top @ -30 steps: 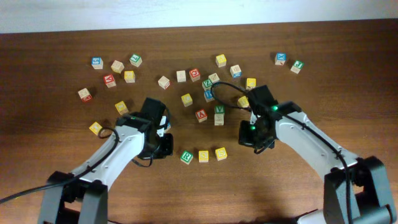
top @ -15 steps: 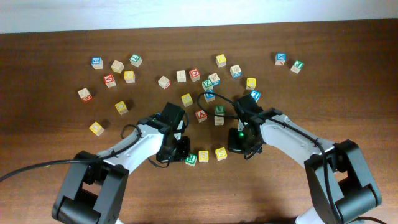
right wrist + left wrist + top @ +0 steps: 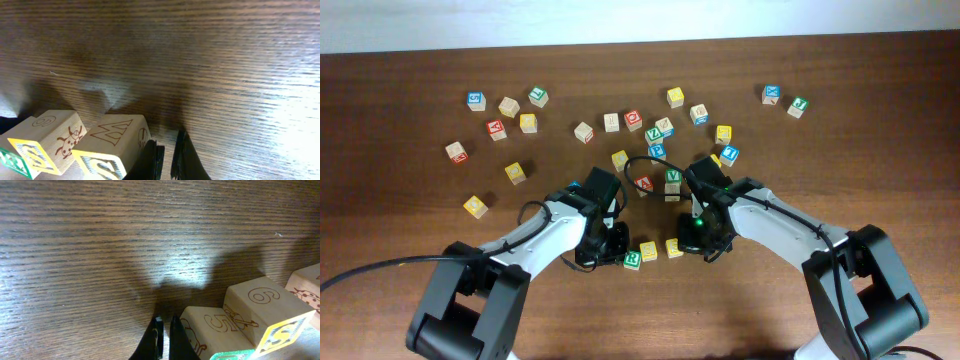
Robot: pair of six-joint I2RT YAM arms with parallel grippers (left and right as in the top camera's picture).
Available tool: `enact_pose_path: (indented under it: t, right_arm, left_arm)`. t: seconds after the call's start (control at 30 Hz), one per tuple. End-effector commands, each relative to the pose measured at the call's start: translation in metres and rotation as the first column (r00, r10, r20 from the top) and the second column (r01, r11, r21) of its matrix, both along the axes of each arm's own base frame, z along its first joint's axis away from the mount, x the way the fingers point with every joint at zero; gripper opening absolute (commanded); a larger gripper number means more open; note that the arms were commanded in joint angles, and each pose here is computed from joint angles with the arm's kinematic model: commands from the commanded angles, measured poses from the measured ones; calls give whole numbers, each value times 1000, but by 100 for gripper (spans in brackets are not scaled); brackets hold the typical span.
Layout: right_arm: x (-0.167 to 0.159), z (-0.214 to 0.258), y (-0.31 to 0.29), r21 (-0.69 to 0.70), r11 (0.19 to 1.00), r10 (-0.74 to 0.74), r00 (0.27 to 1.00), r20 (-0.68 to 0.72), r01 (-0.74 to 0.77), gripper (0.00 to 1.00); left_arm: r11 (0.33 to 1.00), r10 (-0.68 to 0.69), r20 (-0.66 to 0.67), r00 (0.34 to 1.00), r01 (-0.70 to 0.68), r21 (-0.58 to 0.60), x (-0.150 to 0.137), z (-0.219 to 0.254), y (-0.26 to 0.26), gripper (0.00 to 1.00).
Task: Spell out RSS
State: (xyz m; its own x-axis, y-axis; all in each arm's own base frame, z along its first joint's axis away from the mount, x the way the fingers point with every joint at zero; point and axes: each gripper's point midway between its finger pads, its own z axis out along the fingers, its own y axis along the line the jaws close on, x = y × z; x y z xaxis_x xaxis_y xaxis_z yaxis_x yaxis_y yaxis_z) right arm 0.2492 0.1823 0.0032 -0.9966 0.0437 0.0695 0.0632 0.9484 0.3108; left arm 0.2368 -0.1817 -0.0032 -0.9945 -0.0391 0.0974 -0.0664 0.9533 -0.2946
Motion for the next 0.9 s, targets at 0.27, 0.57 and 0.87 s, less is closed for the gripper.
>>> enact_pose_path:
  t: [0.27, 0.57, 0.87]
  right_arm:
    - [-5, -8, 8, 32, 999, 28, 999, -20, -28, 4]
    - [5, -7, 11, 39, 992, 121, 991, 63, -124, 5]
    - [5, -5, 17, 77, 984, 153, 985, 74, -158, 4]
  left_arm:
    - [1000, 7, -23, 1000, -7, 5, -5, -6, 0, 0]
    - [1000, 9, 0, 1000, -9, 17, 0, -7, 1, 0]
    - [1000, 9, 15, 1000, -9, 9, 4, -7, -1, 0]
